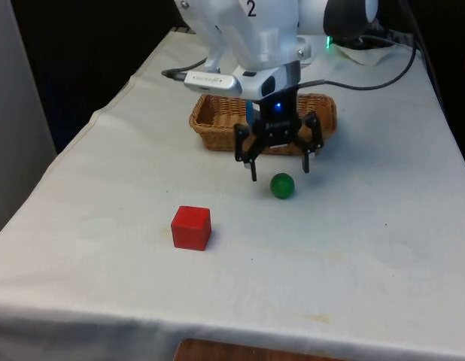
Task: Place all non-red objects into the basket.
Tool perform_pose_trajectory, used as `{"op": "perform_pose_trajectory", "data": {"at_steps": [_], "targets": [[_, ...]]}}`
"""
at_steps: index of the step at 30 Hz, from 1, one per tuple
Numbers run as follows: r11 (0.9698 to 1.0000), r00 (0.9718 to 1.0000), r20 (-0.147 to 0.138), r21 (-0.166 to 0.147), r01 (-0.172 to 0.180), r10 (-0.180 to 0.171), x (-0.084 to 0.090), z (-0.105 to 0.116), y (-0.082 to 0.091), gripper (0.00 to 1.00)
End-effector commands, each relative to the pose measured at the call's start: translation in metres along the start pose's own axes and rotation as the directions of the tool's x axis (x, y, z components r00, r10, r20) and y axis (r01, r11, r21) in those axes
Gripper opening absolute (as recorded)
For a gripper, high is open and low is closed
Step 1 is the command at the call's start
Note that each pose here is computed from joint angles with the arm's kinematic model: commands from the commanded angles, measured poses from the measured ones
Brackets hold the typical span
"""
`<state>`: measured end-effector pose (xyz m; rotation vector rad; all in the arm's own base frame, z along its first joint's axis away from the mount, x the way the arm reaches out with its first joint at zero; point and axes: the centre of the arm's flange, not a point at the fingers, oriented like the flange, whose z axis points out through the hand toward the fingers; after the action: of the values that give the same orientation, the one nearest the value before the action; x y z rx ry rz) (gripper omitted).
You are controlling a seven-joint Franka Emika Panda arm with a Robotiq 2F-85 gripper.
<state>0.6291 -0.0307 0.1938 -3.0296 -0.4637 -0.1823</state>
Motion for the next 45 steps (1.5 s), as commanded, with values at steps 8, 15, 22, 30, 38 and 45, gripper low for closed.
{"op": "perform_pose_trajectory", "data": {"at_steps": [8, 15, 22, 30, 38, 45], "targets": [[0.9999, 0.9999, 0.002, 0.013, -0.011, 0.011, 0.006, 0.013, 0.003, 1.00], [0.9999, 0.9998, 0.009, 0.000, -0.015, 0.015, 0.010, 0.025, 0.005, 1.00], [0.9998, 0.9996, 0.020, 0.005, -0.018, 0.018, 0.006, 0.027, 0.007, 1.00], [0.9997, 0.9993, 0.029, 0.012, -0.022, 0.021, 0.000, 0.022, 0.005, 1.00], [0.9996, 0.9990, 0.039, 0.017, -0.023, 0.022, -0.006, 0.024, 0.002, 0.96], [0.9995, 0.9989, 0.041, 0.019, -0.024, 0.023, -0.007, 0.025, 0.001, 0.18]]}}
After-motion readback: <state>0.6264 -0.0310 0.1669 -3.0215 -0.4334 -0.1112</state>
